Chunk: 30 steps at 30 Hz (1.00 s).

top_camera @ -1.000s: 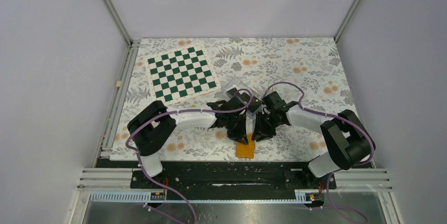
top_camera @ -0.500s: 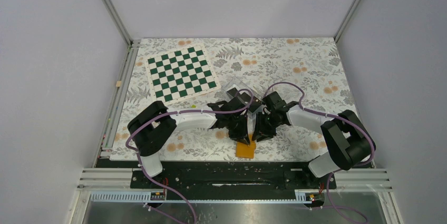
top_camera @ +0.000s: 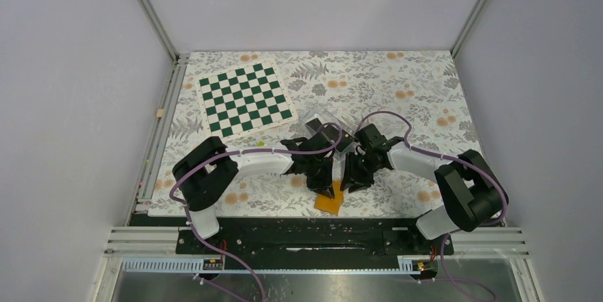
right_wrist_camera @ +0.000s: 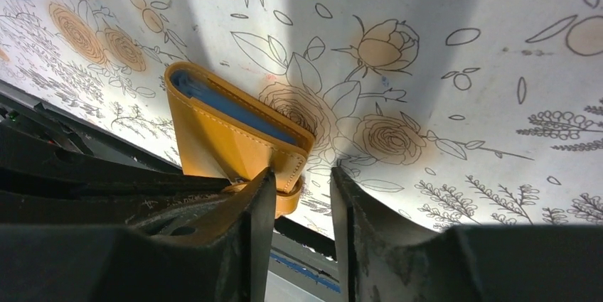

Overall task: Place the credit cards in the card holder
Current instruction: Close the card holder at the center of the board.

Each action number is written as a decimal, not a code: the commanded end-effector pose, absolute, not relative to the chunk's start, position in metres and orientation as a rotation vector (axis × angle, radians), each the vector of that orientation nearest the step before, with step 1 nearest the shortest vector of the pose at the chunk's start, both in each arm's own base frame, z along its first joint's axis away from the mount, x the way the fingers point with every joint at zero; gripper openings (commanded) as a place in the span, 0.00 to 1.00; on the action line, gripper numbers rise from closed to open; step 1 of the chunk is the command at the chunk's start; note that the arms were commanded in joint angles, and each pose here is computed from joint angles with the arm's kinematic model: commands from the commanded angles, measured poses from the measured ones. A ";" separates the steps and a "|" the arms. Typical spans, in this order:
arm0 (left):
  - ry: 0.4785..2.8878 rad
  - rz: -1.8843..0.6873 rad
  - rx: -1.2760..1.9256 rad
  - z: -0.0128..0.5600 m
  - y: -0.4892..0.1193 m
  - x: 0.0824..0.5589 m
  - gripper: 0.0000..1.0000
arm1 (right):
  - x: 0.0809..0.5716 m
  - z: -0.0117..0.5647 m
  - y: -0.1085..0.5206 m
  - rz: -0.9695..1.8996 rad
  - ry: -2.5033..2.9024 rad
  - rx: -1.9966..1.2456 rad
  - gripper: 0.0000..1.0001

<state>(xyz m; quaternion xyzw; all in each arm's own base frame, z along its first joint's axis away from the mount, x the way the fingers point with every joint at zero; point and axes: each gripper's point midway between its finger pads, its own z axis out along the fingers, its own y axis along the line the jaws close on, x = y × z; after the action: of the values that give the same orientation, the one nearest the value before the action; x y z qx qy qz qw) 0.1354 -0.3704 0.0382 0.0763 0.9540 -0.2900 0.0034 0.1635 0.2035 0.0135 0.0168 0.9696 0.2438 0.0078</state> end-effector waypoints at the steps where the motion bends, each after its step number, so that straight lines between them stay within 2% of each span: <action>1: 2.988 -0.837 0.269 0.033 -0.368 0.138 0.00 | 0.158 0.023 0.198 0.751 3.010 0.006 0.45; 3: 2.993 -0.830 0.270 0.031 -0.367 0.137 0.00 | 0.157 0.030 0.198 0.778 2.981 -0.010 0.48; 5: 2.992 -0.824 0.266 0.030 -0.367 0.137 0.00 | 0.155 0.037 0.199 0.807 2.956 -0.018 0.47; 15: 2.952 -0.851 0.296 0.043 -0.375 0.144 0.00 | 0.142 0.045 0.214 0.942 2.944 -0.065 0.21; 18: 2.941 -0.846 0.305 0.048 -0.377 0.147 0.00 | 0.143 0.043 0.221 0.954 2.955 -0.071 0.17; 22: 2.931 -0.842 0.316 0.051 -0.378 0.149 0.00 | 0.147 0.039 0.226 0.935 2.970 -0.074 0.13; 30: 2.967 -0.834 0.329 0.040 -0.379 0.146 0.00 | 0.157 0.032 0.228 0.874 2.982 -0.057 0.13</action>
<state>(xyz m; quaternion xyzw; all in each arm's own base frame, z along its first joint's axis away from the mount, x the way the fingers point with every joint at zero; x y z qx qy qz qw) 0.1416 -0.3722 0.0398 0.0972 0.9583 -0.2684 0.0145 0.1420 0.2175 0.0252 -0.0143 0.9607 0.2771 -0.0027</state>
